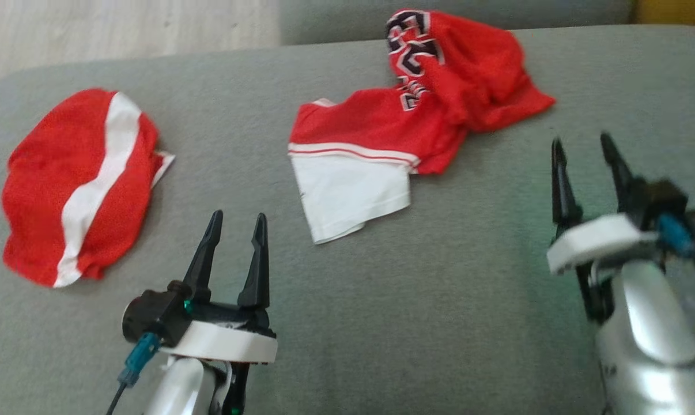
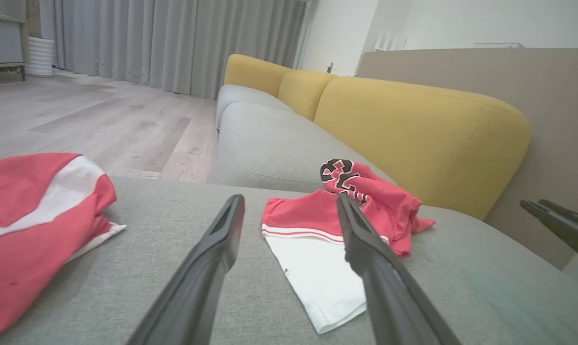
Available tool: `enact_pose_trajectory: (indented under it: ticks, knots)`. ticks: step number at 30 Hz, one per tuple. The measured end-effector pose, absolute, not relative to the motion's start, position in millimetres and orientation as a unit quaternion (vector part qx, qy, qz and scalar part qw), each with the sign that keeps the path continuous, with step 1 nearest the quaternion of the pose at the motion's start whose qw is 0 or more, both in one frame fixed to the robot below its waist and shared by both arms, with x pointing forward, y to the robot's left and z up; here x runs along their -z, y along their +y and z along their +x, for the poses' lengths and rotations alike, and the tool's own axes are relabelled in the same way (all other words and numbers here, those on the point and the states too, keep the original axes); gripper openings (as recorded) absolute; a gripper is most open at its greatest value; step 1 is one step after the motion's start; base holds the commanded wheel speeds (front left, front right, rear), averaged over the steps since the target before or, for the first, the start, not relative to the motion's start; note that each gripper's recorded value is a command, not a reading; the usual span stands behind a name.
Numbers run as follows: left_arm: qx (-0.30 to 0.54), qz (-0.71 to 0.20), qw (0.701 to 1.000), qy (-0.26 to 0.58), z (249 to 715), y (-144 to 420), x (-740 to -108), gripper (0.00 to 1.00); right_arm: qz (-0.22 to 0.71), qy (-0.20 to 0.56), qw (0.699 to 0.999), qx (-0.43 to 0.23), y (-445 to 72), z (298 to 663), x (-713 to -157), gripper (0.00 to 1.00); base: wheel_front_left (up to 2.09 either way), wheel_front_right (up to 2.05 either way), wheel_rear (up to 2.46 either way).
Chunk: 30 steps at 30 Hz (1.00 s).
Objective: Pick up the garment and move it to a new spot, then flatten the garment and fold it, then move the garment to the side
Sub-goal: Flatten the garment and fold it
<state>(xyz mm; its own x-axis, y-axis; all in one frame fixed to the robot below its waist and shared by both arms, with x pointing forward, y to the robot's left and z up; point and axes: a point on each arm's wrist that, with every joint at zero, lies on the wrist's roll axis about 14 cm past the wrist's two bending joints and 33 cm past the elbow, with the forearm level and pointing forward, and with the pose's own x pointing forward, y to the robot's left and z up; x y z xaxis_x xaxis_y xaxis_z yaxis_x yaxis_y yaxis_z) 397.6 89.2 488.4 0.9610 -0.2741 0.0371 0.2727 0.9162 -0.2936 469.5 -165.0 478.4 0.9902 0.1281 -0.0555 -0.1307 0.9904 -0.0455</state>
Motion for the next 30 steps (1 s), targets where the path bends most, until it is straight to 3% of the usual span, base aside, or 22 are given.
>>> enact_pose_trajectory:
  ticks: [9,17,30]
  knots:
    - [0.172,-0.156,0.972,0.022,395,63,-480,1.0,0.011,0.01,1.0,-0.005,-203,407,-482,1.0,0.0,0.0,0.0]
    - [0.205,-0.149,0.966,0.055,397,38,-461,1.0,0.02,-0.009,1.0,0.022,-221,397,-493,1.0,0.0,0.0,0.0]
    - [0.214,-0.087,0.954,0.188,409,19,-388,1.0,0.023,0.004,0.999,0.046,-236,391,-484,1.0,0.0,0.0,0.0]
